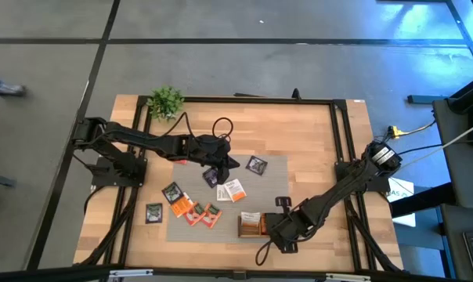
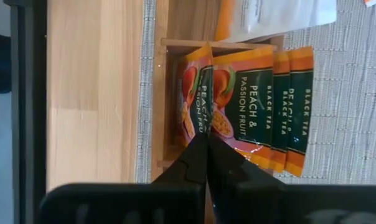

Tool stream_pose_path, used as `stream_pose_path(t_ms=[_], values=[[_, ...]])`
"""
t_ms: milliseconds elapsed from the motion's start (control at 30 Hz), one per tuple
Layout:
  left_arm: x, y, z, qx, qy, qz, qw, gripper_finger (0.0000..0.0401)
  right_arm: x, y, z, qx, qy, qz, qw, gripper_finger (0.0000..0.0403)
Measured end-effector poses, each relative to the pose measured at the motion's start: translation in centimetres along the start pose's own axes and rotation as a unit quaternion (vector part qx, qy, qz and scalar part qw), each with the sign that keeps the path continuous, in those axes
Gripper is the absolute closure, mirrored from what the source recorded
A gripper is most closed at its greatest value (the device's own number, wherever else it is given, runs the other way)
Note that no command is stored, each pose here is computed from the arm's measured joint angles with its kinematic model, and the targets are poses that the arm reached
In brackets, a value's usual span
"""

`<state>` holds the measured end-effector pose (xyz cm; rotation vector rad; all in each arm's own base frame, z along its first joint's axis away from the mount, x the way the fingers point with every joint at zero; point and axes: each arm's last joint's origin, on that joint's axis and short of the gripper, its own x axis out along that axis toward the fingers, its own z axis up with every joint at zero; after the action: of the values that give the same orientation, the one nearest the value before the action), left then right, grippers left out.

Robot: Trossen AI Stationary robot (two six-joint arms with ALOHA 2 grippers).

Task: Pick & Place Tea
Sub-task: Put the yellow tea bag into the middle compartment of the wooden organizer

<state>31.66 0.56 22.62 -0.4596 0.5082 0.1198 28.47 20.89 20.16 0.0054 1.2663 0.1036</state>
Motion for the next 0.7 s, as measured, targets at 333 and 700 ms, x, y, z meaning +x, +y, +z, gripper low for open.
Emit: stream_pose_path(t_ms=[333, 700], values=[[0.0, 0.0, 0.0, 0.000, 0.001, 0.000, 1.000, 0.0397, 0.0, -0.3, 0.2, -0.014, 0.004, 0.006, 1.000, 0.0343], [0.0, 0.0, 0.0, 0.001, 0.001, 0.000, 1.000, 0.0397, -2.6, -0.2, 1.3, 0.006, 0.002, -0.028, 1.000, 0.0238]])
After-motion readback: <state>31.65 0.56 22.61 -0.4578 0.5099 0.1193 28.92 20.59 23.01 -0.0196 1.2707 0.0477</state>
